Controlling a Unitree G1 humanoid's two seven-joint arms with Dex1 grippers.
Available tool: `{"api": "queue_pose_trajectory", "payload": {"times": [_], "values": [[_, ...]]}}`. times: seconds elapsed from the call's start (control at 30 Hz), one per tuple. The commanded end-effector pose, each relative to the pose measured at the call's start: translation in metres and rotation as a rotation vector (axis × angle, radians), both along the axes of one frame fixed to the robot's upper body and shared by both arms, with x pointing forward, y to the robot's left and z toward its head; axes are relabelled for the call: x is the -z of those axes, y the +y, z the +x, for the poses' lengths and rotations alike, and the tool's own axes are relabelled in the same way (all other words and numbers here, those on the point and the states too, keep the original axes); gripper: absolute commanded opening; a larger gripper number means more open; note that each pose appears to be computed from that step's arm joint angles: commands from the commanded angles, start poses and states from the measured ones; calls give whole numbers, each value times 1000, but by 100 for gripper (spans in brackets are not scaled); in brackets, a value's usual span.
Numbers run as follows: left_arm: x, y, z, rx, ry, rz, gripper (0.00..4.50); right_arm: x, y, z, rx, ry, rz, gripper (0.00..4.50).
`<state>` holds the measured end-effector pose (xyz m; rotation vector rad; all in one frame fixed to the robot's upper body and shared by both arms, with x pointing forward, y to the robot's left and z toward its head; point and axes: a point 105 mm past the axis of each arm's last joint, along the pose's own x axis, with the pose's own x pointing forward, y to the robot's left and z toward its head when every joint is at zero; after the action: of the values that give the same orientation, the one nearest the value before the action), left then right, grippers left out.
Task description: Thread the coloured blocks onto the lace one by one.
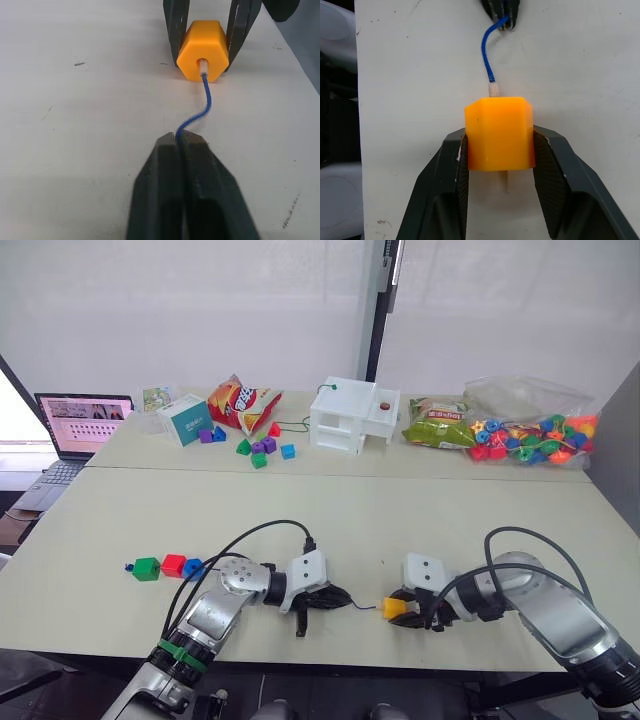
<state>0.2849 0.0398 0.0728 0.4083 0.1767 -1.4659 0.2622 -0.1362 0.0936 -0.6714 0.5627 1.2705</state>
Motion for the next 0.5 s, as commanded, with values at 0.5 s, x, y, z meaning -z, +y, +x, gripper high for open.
{"api": "queue_pose_trajectory", "payload": {"times": [0.5], "values": [[-5,-50,-13,75,-4,-71,5,-6,3,10,-2,-44,-13,128]]}}
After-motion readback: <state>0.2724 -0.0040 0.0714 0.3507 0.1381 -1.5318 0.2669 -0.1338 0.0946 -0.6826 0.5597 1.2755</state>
